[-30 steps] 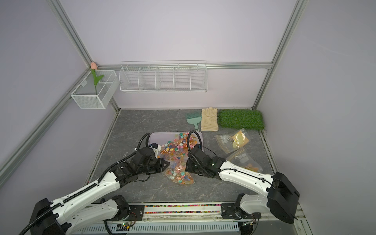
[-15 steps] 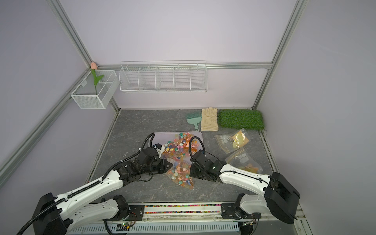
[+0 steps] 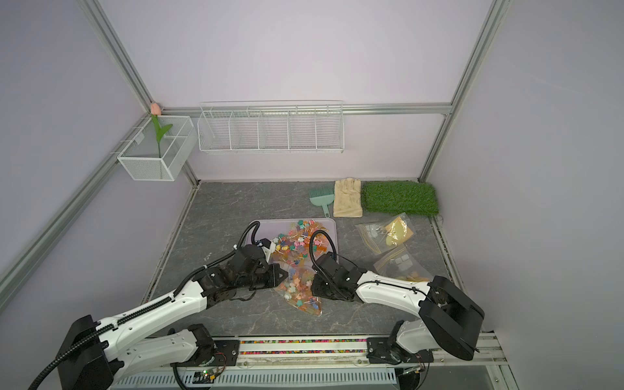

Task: Pour candies out of the ziploc bag
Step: 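Pick up the ziploc bag from the center of the board, then pour the candies out of the ziploc bag onto the tray.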

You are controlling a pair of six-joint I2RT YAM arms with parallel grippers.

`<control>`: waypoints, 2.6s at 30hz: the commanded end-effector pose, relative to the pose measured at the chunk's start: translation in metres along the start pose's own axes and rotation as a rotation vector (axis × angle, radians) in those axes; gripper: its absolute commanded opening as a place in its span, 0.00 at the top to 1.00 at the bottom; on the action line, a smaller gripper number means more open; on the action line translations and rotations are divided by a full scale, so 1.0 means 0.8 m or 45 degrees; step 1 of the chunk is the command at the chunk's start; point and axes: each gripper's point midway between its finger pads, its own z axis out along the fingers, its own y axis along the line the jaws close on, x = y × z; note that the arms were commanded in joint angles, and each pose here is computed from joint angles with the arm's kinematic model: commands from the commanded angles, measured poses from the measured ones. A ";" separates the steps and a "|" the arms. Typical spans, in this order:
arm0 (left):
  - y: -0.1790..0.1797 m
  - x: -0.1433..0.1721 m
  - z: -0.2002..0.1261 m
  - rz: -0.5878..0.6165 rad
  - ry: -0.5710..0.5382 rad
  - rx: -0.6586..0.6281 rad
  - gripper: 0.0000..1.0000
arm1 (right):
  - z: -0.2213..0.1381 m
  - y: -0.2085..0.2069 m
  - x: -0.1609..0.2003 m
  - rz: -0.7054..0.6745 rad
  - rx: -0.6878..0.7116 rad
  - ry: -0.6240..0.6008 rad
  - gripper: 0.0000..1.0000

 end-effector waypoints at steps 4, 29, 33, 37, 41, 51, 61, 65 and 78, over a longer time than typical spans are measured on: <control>-0.010 -0.006 -0.001 0.013 -0.029 0.027 1.00 | 0.006 0.001 0.001 -0.015 -0.020 -0.005 0.61; -0.052 -0.053 -0.027 0.099 -0.156 0.055 1.00 | -0.085 0.021 -0.052 -0.031 -0.056 -0.231 0.93; -0.062 -0.066 -0.023 0.127 -0.176 0.056 1.00 | -0.098 0.022 -0.068 -0.027 -0.064 -0.266 0.93; -0.072 -0.081 -0.022 0.155 -0.212 0.052 1.00 | -0.115 0.029 -0.089 -0.036 -0.075 -0.299 0.93; -0.075 -0.099 -0.022 0.161 -0.268 0.037 1.00 | -0.130 0.043 -0.115 -0.055 -0.098 -0.328 0.94; -0.053 -0.149 -0.019 0.044 -0.431 0.039 1.00 | -0.122 0.076 -0.162 -0.102 -0.122 -0.291 0.93; -0.031 -0.165 0.004 0.023 -0.416 -0.010 1.00 | -0.101 0.098 -0.196 -0.099 -0.160 -0.263 0.93; -0.022 -0.170 0.009 0.005 -0.421 -0.025 1.00 | -0.096 0.105 -0.204 -0.108 -0.179 -0.249 0.93; 0.002 -0.179 0.019 -0.033 -0.437 -0.079 1.00 | -0.109 0.129 -0.232 -0.146 -0.249 -0.278 0.93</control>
